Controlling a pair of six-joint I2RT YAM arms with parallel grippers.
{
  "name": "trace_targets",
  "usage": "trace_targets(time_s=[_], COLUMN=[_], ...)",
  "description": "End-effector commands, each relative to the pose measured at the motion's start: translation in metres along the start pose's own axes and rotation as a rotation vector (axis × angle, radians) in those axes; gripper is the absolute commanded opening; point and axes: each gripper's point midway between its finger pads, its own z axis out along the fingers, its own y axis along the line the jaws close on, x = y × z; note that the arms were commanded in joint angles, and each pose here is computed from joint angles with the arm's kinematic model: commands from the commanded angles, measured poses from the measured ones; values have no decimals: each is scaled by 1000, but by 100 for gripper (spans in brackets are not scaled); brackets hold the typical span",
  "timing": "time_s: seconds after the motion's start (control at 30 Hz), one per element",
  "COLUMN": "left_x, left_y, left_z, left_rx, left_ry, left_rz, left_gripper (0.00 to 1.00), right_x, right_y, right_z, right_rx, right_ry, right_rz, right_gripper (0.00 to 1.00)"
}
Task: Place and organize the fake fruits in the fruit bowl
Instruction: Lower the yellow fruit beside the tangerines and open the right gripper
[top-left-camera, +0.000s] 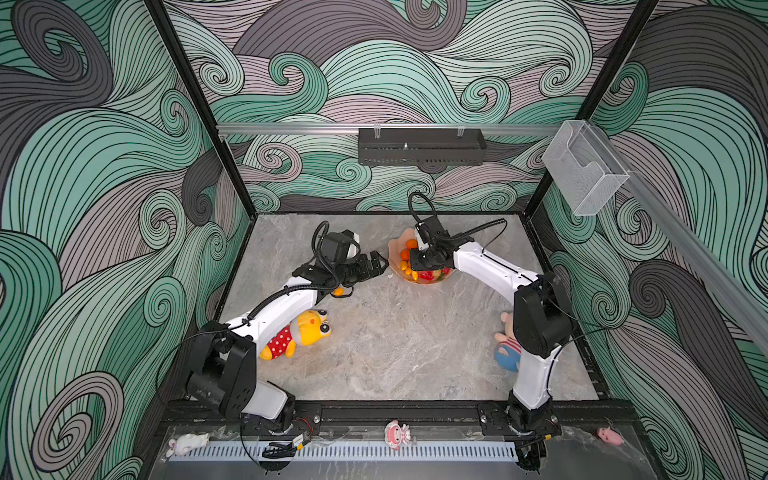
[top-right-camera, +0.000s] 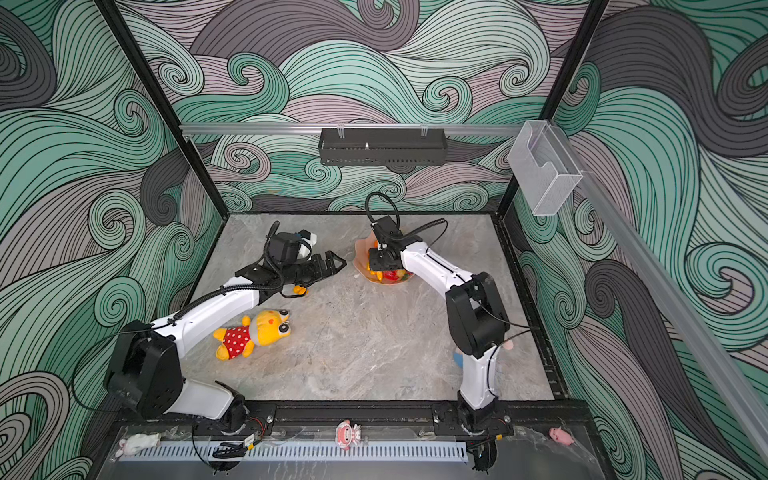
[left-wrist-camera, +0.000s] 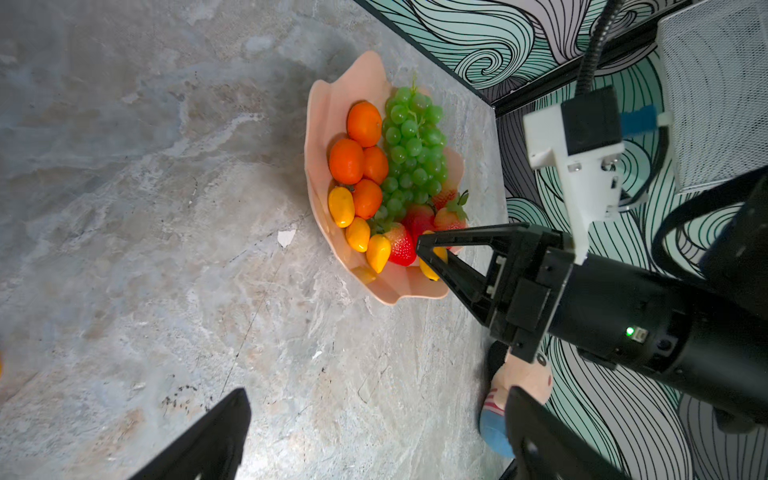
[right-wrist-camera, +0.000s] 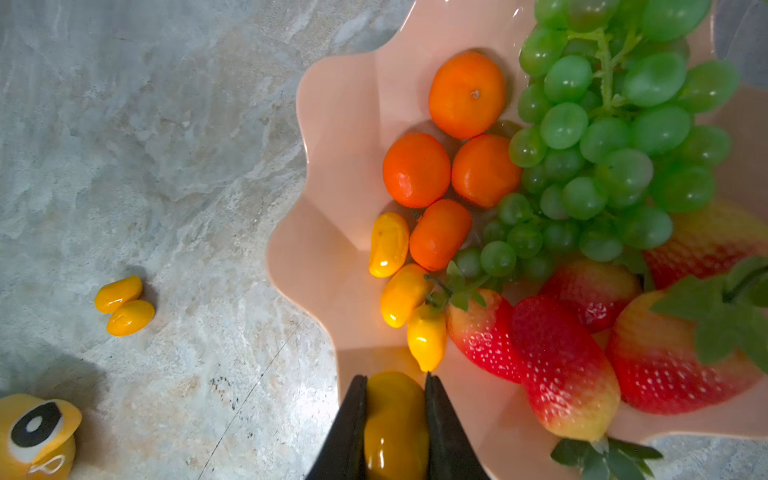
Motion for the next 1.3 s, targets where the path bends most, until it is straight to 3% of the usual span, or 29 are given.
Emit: trace_targets(time_s=[0.0,0.67,1.27], left_x=[-16,-19,-18], left_y=[-10,-5,-5], left_z=[4,11,4], left_rx=[10,-11,-19], left_ry=[-42,-47,-50], left_rz=[16,21,30], left_gripper=[99,99,98], right_x=[-2,-8,-19], right_y=[5,-4,-1], right_z=[11,57,43], right_rx=[-10,69,66], right_ry=[26,88,57], right_rz=[-31,-68,-72], right_gripper=[20,24,30])
